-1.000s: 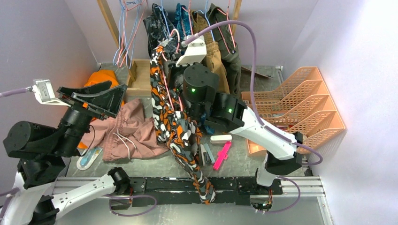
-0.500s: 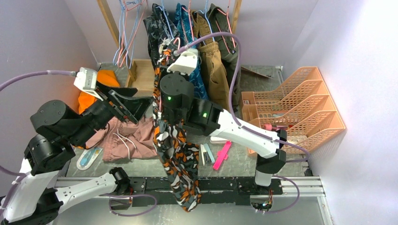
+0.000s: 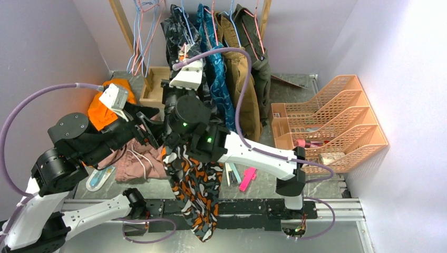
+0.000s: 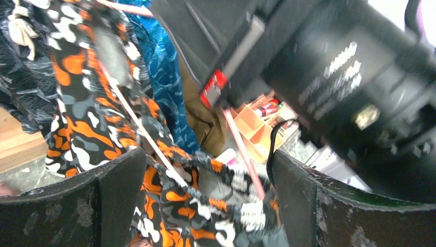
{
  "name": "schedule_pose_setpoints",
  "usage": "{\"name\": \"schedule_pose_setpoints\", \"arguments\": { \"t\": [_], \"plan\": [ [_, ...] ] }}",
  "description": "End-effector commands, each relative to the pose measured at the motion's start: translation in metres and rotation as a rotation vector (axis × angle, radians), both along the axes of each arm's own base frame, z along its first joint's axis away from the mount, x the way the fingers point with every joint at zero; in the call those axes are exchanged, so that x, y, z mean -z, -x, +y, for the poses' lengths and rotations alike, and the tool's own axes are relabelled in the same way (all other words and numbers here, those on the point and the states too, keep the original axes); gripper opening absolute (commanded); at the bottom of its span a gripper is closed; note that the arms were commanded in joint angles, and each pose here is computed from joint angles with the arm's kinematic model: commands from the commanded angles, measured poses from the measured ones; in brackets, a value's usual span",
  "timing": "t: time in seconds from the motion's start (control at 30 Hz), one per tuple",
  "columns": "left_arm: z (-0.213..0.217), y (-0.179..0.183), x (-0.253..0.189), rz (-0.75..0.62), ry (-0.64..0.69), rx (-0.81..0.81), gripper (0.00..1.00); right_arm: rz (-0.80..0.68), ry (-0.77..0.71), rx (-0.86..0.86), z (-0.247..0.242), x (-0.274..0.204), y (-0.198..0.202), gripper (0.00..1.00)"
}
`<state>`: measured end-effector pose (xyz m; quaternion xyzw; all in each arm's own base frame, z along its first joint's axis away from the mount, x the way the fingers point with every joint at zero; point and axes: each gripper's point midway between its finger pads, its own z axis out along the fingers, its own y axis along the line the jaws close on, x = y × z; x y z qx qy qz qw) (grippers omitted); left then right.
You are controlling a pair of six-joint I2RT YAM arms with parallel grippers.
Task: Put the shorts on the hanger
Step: Place the hanger at the clothesline.
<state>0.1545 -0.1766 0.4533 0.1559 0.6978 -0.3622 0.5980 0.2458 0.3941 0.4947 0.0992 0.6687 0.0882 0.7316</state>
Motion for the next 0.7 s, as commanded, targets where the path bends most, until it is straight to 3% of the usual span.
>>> {"name": "schedule_pose_setpoints", "arguments": {
  "t": [0.0,0.13,0.27,0.67],
  "plan": [
    [0.001,0.016,-0.007,-0.063,0.012,0.074,0.96,0.005,-0.086,-0.235,0.009,-0.026,-0.01,0.0],
    [0.003,0.021,-0.011,-0.081,0.029,0.093,0.97,0.087,-0.159,-0.37,0.006,-0.018,-0.042,0.0],
    [-0.005,0.014,-0.012,-0.055,0.018,0.084,0.96,0.131,-0.2,-0.386,-0.002,-0.011,-0.061,0.0],
    [-0.016,-0.02,-0.04,-0.072,0.026,-0.022,0.92,0.101,-0.245,-0.416,-0.002,-0.032,-0.061,0.0]
  ]
}}
